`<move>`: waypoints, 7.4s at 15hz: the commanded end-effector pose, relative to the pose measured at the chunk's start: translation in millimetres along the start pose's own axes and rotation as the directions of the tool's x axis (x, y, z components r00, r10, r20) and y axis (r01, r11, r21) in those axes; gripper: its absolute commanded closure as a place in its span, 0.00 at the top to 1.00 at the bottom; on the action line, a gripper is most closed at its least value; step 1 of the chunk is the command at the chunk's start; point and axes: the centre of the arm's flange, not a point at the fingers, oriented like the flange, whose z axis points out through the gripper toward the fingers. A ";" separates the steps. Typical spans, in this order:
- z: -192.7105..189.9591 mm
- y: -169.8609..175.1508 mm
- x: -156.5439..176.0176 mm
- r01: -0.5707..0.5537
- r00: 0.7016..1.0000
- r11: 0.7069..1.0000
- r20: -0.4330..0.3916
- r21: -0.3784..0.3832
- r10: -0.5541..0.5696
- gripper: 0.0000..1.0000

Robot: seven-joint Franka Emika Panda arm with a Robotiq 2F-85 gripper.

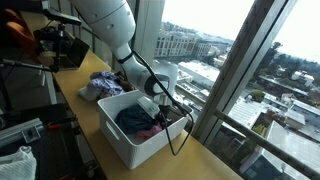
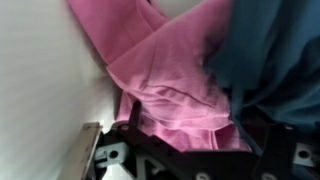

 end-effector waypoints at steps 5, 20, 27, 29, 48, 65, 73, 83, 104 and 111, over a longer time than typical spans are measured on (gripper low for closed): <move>15.8 -11.8 5.3 0.043 0.995 0.999 0.093 0.022 -0.045 0.42; -45.8 -23.3 -26.3 0.028 0.997 0.999 0.073 0.021 -0.030 0.06; -155.0 -12.0 -41.7 -0.019 0.999 0.999 -0.039 0.040 0.020 0.06; -188.6 -11.7 -47.4 -0.031 0.996 0.998 -0.079 0.047 0.035 0.06; -522.4 -147.1 -117.0 0.064 0.899 0.990 -0.439 0.122 -0.004 0.06; -377.0 -277.2 -115.5 0.140 0.965 0.986 -0.237 0.089 -0.116 0.06; -316.8 -288.4 -129.6 0.131 0.982 0.987 -0.152 0.093 -0.116 0.49; -326.5 -263.2 -117.1 0.090 0.985 0.988 -0.155 0.122 -0.071 1.00; -328.0 -259.4 -109.8 0.072 0.986 0.991 -0.159 0.110 -0.054 1.00; -288.4 -322.9 -121.5 0.125 0.975 0.989 -0.196 0.083 -0.106 1.00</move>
